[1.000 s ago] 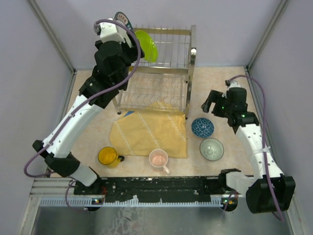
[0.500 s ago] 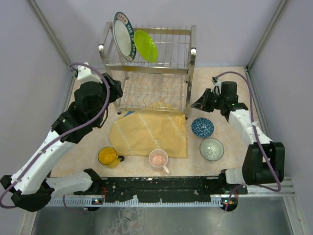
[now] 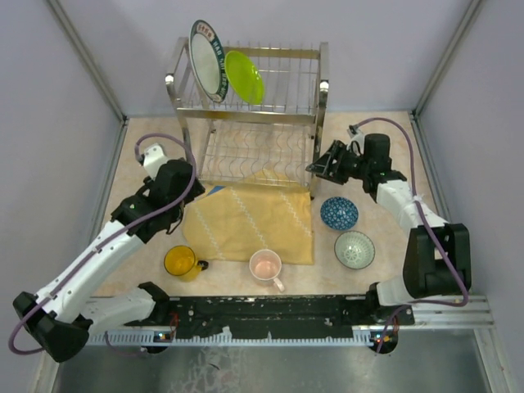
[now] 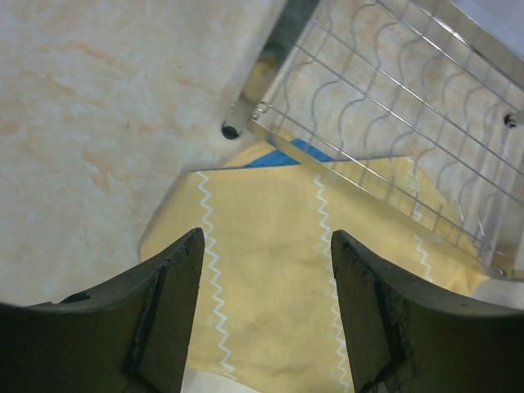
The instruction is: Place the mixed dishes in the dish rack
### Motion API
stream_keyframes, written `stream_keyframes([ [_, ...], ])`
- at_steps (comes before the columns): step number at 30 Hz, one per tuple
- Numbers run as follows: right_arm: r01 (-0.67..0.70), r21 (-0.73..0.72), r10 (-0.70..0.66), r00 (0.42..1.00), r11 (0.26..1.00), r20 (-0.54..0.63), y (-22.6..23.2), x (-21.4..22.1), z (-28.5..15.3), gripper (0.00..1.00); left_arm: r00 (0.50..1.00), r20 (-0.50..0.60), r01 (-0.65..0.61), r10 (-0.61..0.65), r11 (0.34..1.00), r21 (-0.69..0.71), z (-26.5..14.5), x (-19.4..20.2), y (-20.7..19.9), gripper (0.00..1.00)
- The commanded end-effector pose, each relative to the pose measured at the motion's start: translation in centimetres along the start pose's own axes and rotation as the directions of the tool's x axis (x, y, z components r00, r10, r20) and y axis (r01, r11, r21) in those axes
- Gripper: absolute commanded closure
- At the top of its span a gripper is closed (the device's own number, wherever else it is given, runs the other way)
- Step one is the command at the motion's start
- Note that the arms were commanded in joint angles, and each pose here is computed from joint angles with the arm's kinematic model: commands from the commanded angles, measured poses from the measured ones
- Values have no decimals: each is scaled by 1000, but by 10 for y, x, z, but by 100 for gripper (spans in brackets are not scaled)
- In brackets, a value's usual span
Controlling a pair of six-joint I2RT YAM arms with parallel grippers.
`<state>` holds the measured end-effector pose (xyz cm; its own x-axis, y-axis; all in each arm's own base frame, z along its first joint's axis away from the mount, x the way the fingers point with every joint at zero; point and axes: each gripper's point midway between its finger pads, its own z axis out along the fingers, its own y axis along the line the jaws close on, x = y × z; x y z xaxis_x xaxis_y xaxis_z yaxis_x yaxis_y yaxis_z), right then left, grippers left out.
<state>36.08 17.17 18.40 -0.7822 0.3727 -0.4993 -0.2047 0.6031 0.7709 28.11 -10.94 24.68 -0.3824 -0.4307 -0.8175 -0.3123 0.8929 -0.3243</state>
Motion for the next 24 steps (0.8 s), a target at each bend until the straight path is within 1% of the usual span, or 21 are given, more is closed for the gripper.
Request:
stream_keyframes([
  [1, 134, -9, -133, 990, 991, 49, 18, -11, -12, 40, 997, -49, 56, -57, 998, -15, 17, 10, 15, 31],
  [6, 210, 122, -217, 975, 970, 46, 2, -12, -25, 37, 990, -134, 51, -51, 999, 0, 37, 36, 18, 33],
  [9, 227, 168, -234, 972, 959, 26, -9, -9, -28, 37, 980, -195, 34, -35, 999, -10, 45, 52, 18, 38],
  [13, 236, 178, -242, 970, 955, 17, -13, -5, -28, 36, 970, -238, 29, -38, 999, -43, 50, 66, 22, 39],
  [15, 233, 172, -237, 972, 957, 0, -13, -1, -28, 38, 969, -242, 28, -38, 999, -45, 49, 67, 23, 39],
  [17, 260, 174, -255, 966, 950, -48, -10, 13, -28, 41, 972, -230, 33, -42, 999, -42, 48, 64, 24, 38],
  [20, 319, 171, -301, 946, 932, -124, -6, 41, -25, 40, 973, -227, 32, -37, 999, -24, 49, 60, 22, 38],
  [22, 313, 167, -289, 945, 935, -154, -9, 59, -25, 40, 968, -250, 20, -25, 1000, -24, 50, 65, 23, 37],
  [24, 304, 163, -280, 948, 939, -152, -10, 67, -29, 40, 961, -277, 8, -9, 1000, -2, 52, 72, 19, 37],
])
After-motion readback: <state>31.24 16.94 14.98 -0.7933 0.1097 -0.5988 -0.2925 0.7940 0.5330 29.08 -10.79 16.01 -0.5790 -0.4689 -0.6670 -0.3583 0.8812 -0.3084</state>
